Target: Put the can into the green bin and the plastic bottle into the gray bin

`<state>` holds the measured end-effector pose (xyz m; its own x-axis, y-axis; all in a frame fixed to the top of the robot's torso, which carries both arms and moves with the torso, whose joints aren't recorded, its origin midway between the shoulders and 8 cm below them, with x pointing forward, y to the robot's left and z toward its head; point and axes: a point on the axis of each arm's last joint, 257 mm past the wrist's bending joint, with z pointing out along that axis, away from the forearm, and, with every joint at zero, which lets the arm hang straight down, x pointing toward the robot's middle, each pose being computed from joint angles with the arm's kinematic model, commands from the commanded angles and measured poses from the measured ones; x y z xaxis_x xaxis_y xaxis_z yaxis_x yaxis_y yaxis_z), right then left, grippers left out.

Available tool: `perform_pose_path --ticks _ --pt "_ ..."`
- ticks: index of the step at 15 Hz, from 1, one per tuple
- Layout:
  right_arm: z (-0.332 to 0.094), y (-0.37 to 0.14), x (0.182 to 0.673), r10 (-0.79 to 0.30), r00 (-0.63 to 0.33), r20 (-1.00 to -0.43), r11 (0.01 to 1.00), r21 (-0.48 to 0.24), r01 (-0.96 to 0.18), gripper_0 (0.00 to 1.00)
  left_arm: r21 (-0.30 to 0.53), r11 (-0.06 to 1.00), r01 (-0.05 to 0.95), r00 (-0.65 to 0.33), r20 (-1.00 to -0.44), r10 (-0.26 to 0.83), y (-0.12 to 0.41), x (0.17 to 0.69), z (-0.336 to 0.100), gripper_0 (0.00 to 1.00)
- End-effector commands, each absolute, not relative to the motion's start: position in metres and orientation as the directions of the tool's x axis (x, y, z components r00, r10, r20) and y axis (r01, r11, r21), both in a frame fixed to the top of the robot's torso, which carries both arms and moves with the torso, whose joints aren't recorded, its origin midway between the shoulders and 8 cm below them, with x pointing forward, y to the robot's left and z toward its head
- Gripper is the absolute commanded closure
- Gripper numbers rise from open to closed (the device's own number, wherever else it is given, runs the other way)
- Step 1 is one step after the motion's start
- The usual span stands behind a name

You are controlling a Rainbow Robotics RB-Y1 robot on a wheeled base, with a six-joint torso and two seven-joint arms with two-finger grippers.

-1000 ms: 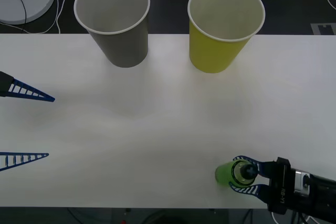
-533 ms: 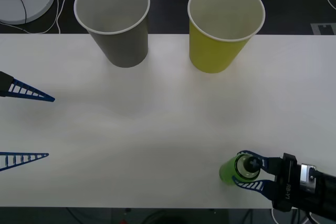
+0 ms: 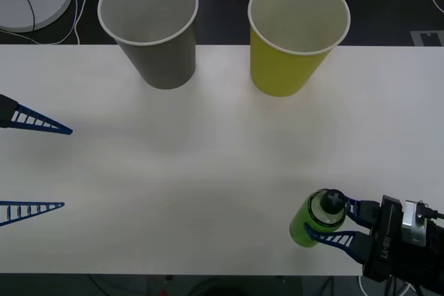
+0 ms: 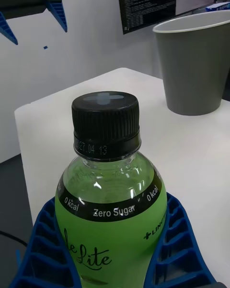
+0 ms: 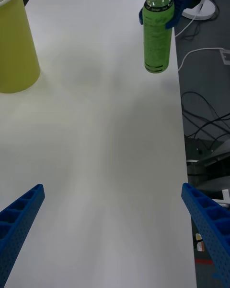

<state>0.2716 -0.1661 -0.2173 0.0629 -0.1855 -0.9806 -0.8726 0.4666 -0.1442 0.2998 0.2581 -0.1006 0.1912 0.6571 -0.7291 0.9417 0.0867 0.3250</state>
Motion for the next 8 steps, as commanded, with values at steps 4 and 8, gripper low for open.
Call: perform_pose_path --ticks 4,8 --pt "-0.18 -0.155 0.273 -0.141 -0.043 -0.989 0.542 -0.04 -0.839 1.0 0.325 0.087 0.942 0.191 -0.729 0.657 0.258 0.3 -0.101 0.0" --pt "-0.154 -0.148 0.28 -0.157 -0.049 -0.986 0.609 -0.057 -0.791 1.0 0.325 0.087 0.942 0.191 -0.729 0.657 0.258 0.3 -0.101 0.0"
